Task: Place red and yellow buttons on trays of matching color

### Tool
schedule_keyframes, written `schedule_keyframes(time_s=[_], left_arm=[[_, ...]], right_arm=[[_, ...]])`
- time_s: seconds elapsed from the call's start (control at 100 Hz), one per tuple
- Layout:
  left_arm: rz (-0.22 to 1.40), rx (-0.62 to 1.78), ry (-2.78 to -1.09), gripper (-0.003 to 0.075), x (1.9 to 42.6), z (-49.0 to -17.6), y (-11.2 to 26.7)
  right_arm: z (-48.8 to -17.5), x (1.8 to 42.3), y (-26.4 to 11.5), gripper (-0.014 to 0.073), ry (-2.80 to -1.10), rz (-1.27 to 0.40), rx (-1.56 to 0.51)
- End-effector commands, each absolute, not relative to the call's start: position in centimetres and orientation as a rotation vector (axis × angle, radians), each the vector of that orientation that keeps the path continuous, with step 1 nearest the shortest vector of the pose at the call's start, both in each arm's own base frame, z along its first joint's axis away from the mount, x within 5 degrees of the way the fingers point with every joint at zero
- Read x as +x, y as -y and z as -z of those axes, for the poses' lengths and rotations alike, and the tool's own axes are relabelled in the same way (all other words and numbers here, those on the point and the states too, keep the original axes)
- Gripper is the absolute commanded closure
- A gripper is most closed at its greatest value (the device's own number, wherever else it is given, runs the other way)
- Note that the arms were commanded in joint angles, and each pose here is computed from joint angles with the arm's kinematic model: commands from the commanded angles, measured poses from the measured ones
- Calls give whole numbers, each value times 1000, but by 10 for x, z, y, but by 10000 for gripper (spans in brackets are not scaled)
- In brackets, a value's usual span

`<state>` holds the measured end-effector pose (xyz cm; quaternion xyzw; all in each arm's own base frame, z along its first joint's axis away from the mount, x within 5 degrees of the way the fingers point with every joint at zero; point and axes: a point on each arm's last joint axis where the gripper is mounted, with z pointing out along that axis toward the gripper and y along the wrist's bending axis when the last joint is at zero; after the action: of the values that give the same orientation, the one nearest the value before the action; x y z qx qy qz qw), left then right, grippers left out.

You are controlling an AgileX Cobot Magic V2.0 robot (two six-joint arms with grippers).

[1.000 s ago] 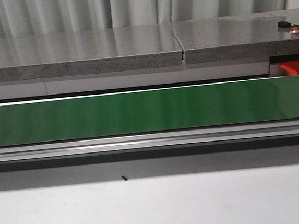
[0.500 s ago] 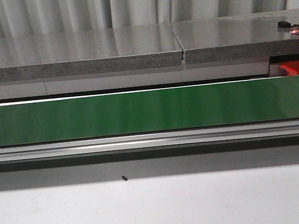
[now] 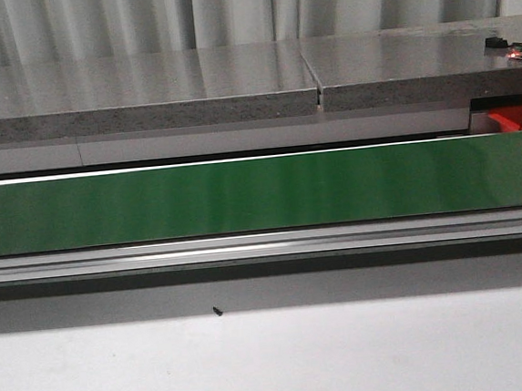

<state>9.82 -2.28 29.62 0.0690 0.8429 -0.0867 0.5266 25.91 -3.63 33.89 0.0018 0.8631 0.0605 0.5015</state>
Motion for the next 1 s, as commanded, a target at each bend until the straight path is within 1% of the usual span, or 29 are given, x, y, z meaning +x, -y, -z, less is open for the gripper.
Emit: schedule_keyframes(time_s=[0.0,0.42,0.52,0.58,0.64,0.72,0.77,0.86,0.99], left_arm=[[220,148,-1927,739,101,-310,23],[220,148,-1927,739,101,-310,23],[220,148,-1927,739,101,-310,23],[220,148,-1927,739,101,-310,23],[220,148,-1927,739,101,-310,23],[220,148,-1927,739,101,-310,23],[220,148,-1927,739,101,-310,23],[220,148,-1927,739,101,-310,23],[220,148,-1927,739,101,-310,23]], right_arm=[[-360,249,30,657,-1997,-131,-16],[-331,213,2,653,-1952,-129,-56],[-323,206,2,653,-1980,-146,-22],[-318,201,3,653,-2010,-168,52],[-315,196,6,653,-2037,-154,106],[-315,190,9,653,-2055,-130,177],[-316,186,12,653,-2064,-83,177],[-318,178,14,653,-2069,-66,215],[-324,165,14,653,-2060,-27,193]])
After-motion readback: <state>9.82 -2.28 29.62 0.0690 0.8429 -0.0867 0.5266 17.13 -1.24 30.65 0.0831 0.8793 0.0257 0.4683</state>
